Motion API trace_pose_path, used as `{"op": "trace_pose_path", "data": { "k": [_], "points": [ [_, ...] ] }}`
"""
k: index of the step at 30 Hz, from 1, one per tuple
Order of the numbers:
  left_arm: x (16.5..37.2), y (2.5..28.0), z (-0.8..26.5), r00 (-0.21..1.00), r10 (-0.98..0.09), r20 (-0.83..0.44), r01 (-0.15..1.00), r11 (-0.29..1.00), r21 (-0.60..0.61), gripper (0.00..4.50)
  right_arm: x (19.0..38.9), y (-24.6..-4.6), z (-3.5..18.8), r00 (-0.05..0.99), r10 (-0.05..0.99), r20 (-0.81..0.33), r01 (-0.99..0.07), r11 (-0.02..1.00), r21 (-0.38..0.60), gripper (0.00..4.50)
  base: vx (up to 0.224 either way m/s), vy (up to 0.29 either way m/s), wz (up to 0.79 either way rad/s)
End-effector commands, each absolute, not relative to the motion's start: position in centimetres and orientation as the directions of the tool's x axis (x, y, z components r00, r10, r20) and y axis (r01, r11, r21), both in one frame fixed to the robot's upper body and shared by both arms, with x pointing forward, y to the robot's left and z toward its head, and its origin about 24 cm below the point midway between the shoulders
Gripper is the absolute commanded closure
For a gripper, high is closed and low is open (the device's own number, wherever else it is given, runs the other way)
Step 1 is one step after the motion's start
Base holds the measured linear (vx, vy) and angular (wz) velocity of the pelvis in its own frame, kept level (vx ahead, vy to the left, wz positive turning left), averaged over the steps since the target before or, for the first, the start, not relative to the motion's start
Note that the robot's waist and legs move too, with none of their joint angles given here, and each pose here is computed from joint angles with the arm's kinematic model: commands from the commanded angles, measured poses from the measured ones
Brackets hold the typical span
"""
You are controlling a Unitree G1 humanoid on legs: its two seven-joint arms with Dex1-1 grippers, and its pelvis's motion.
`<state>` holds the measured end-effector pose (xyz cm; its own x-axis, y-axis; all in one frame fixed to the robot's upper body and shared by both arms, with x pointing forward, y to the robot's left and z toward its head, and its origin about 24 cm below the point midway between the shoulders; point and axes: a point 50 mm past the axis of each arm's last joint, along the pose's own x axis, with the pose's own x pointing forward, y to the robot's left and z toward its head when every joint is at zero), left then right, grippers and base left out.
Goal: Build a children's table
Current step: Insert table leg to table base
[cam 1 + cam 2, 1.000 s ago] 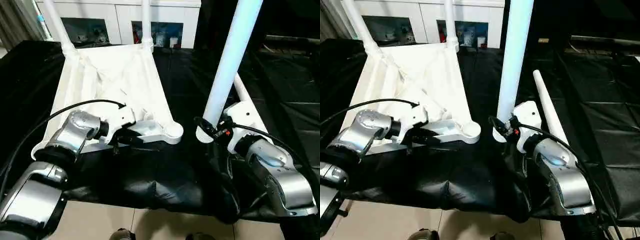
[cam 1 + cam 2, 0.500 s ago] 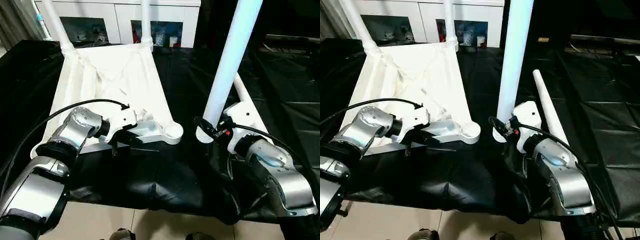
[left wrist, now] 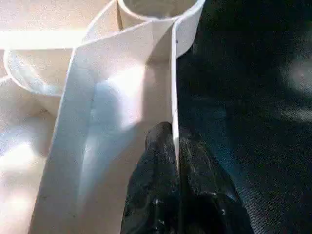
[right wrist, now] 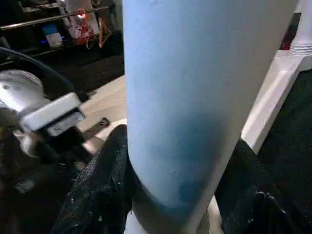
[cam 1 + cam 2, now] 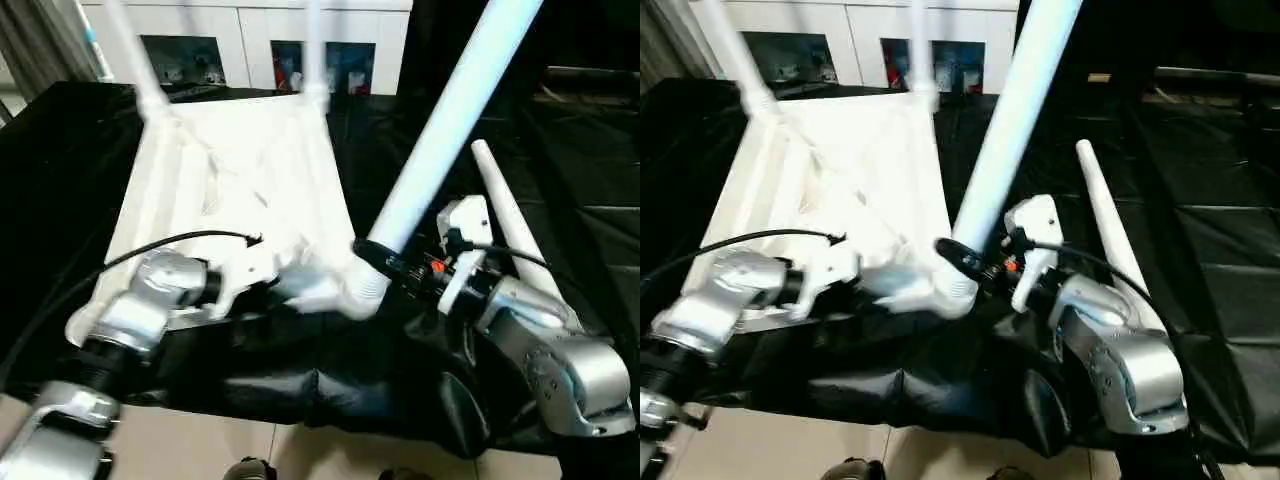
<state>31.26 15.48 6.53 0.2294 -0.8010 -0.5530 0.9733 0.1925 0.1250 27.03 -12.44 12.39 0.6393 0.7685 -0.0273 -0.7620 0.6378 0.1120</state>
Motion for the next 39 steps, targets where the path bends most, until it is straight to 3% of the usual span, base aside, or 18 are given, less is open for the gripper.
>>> {"op": "trace_pose_path", "data": {
  "k": [1, 4, 9, 16, 20, 27, 39],
  "points": [
    [30.4, 15.5, 4.6, 0.206, -0.802, -0.56, 0.975, 0.214, 0.052, 4.5, 27.0, -12.1, 13.0, 0.611, 0.792, -0.012, -0.786, 0.608, 0.108, 2.64, 0.0, 0.0, 0.0],
    [29.9, 15.5, 4.7, 0.2, -0.79, -0.579, 0.976, 0.213, 0.047, 4.5, 27.1, -11.9, 12.4, 0.599, 0.798, -0.065, -0.794, 0.603, 0.083, 2.64, 0.0, 0.0, 0.0],
    [29.2, 15.5, 4.7, 0.152, -0.779, -0.609, 0.985, 0.17, 0.028, 4.5, 29.0, -12.7, 11.3, 0.672, 0.719, -0.179, -0.731, 0.683, -0.003, 2.64, 0.0, 0.0, 0.0],
    [29.4, 15.4, 5.0, 0.172, -0.787, -0.593, 0.983, 0.179, 0.048, 4.5, 30.0, -12.6, 11.4, 0.669, 0.726, -0.161, -0.729, 0.683, 0.051, 2.64, 0.0, 0.0, 0.0],
    [29.4, 15.5, 5.1, 0.19, -0.776, -0.601, 0.979, 0.197, 0.054, 4.5, 30.1, -12.1, 11.2, 0.609, 0.773, -0.179, -0.764, 0.632, 0.128, 2.64, 0.0, 0.0, 0.0],
    [29.6, 15.5, 5.4, 0.198, -0.775, -0.6, 0.977, 0.203, 0.059, 4.5, 29.8, -12.0, 10.9, 0.545, 0.802, -0.244, -0.802, 0.584, 0.126, 2.64, 0.0, 0.0, 0.0],
    [29.7, 15.6, 5.7, 0.195, -0.773, -0.604, 0.978, 0.2, 0.06, 4.5, 30.9, -12.4, 9.7, 0.585, 0.776, -0.237, -0.765, 0.625, 0.158, 2.64, 0.0, 0.0, 0.0]
  ]
}}
